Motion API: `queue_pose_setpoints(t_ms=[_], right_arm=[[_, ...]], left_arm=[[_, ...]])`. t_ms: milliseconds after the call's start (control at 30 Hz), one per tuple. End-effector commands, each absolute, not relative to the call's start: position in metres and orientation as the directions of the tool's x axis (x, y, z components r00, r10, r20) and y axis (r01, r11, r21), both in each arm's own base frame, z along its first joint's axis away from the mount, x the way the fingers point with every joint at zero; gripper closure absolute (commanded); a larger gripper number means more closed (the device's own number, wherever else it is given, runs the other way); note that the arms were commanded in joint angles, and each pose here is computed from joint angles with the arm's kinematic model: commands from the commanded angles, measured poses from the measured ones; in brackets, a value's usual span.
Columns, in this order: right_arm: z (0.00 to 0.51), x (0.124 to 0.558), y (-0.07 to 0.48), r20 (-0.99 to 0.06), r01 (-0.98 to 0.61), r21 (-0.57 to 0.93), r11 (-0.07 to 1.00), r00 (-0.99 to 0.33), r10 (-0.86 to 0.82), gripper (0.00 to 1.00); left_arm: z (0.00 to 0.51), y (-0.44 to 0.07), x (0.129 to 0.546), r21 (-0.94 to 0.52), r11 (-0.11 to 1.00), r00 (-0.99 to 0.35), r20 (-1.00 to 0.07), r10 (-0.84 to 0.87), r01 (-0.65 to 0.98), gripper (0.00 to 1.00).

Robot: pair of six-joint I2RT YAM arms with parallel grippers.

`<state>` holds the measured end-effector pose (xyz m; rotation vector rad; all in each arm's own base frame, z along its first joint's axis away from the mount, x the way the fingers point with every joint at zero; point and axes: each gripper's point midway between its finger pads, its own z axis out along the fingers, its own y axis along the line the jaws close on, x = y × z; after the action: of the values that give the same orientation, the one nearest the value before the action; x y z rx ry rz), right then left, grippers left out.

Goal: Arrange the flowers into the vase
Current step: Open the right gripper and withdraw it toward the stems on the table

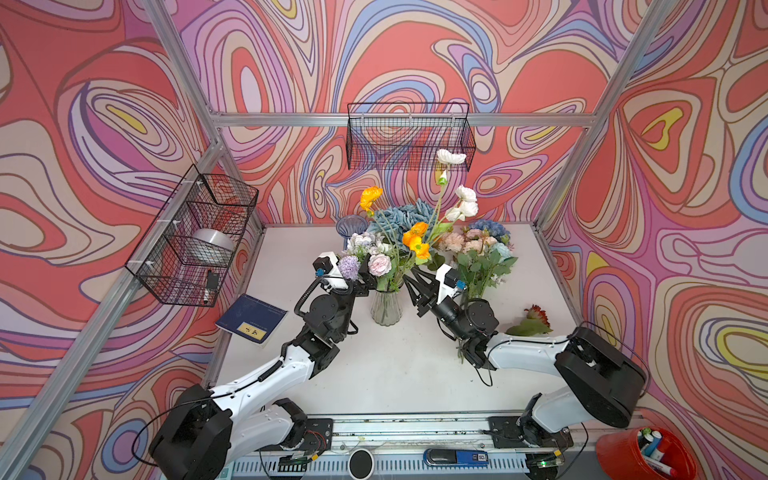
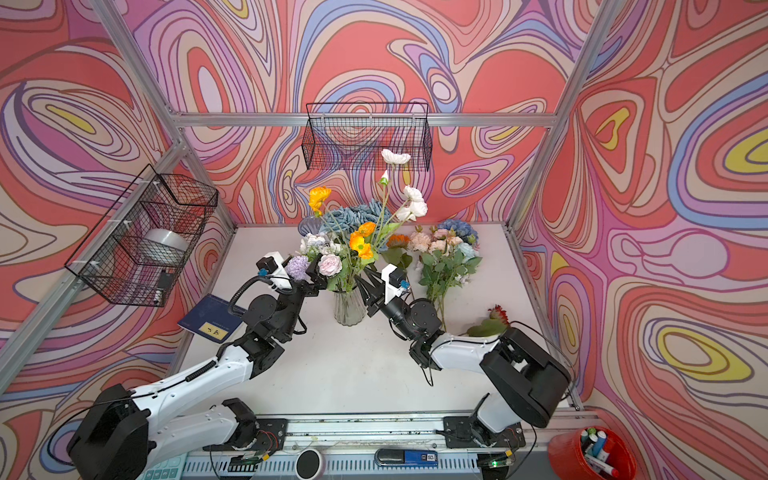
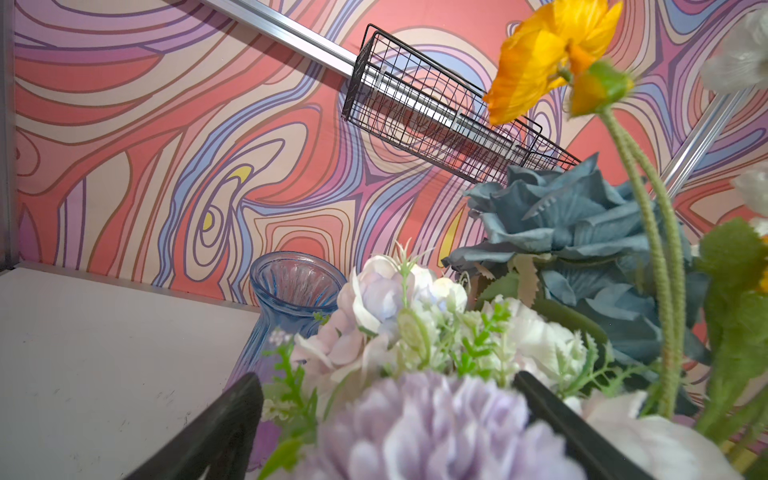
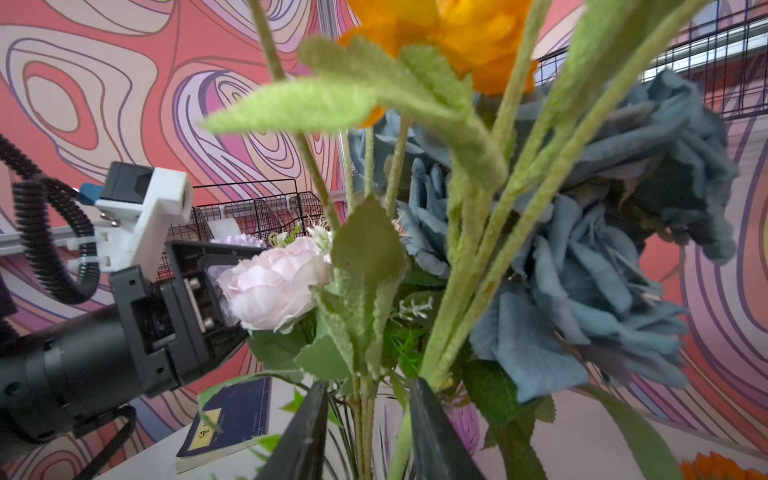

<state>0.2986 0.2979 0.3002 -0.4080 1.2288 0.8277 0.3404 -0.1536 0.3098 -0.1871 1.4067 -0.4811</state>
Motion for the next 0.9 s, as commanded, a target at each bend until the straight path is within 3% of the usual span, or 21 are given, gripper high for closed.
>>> queue_pose_setpoints(t_ms=[0, 200, 367, 500, 867], right_arm=[[0.289, 0.291, 0.293, -0.958, -0.735, 0.196, 0.649, -0.002, 0.286, 0.58], [0.257, 0.291, 0.273, -0.969, -0.641, 0.249, 0.726, -0.170, 0.181, 0.57], [0.223, 0.312, 0.230, -0.948, -0.377, 0.193, 0.906, -0.309, 0.073, 0.55], [0.200, 0.322, 0.195, -0.927, -0.195, 0.111, 0.974, -0.374, 0.031, 0.55], [0.126, 0.370, 0.171, -0.714, -0.197, 0.097, 0.976, -0.697, -0.070, 0.52]], left_arm=[[0.317, -0.148, 0.340, -0.428, 0.879, 0.119, -0.881, -0.458, 0.211, 0.04], [0.317, -0.150, 0.341, -0.432, 0.876, 0.119, -0.879, -0.462, 0.217, 0.04], [0.317, -0.150, 0.341, -0.428, 0.877, 0.118, -0.881, -0.459, 0.217, 0.04], [0.318, -0.150, 0.340, -0.424, 0.879, 0.120, -0.882, -0.455, 0.220, 0.04], [0.316, -0.150, 0.338, -0.408, 0.885, 0.105, -0.893, -0.438, 0.222, 0.04]])
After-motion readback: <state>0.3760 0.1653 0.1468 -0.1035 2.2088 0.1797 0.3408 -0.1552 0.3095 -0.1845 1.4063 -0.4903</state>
